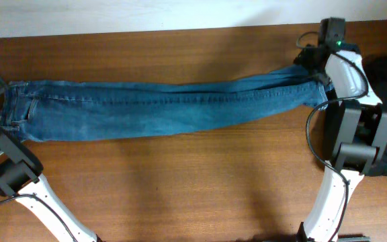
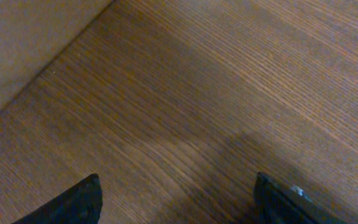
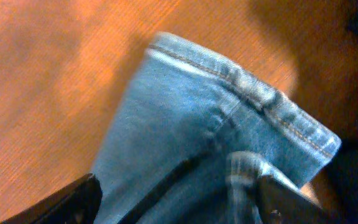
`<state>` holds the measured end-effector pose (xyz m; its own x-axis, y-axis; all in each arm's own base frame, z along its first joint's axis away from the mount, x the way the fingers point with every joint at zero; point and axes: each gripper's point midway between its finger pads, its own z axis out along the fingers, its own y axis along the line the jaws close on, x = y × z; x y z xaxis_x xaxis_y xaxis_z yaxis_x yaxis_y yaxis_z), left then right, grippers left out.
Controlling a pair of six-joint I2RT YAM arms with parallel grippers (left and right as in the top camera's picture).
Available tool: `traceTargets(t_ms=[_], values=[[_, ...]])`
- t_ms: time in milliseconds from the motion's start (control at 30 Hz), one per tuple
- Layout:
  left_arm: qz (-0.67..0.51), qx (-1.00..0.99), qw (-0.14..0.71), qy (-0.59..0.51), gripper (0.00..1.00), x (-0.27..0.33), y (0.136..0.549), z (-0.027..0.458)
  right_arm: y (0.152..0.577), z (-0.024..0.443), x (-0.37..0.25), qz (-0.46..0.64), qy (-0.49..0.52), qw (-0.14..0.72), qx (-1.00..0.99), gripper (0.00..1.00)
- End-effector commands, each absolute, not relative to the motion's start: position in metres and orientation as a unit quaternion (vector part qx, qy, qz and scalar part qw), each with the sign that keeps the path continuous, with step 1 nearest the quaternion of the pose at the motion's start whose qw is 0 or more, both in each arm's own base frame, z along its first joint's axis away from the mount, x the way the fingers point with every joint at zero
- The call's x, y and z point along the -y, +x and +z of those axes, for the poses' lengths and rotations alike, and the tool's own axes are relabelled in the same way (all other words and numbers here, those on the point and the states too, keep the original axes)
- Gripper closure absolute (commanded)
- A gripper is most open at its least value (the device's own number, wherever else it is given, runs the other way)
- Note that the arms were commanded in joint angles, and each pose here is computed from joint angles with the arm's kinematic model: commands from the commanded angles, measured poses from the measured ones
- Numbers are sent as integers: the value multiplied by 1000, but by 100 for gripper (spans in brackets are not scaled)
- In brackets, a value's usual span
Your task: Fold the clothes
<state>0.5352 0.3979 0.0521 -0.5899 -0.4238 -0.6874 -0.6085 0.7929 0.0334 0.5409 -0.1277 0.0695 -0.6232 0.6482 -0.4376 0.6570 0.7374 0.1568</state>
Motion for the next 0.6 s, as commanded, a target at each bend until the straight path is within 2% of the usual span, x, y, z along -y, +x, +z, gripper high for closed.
traceTargets(t_ms=[0,167,233,300,367,467,567], values=[[153,-863,393,-279,23,-399,545,112,566,148,135,-14,304,309,-901,14],[167,-834,456,-262,23,-388,557,190,562,229,143,-37,300,352,-886,14],[165,-828,472,-253,22,-378,560,214,557,251,141,-46,264,358,-894,14],[127,-836,486,-223,19,-345,565,241,544,271,126,-58,159,345,-923,12],[79,-849,485,-194,14,-313,568,250,530,272,115,-60,75,319,-943,12],[0,-868,473,-152,13,-263,569,256,509,257,102,-52,-5,265,-963,11],[-87,-886,441,-118,13,-212,565,249,492,242,75,3,-94,226,-970,8]])
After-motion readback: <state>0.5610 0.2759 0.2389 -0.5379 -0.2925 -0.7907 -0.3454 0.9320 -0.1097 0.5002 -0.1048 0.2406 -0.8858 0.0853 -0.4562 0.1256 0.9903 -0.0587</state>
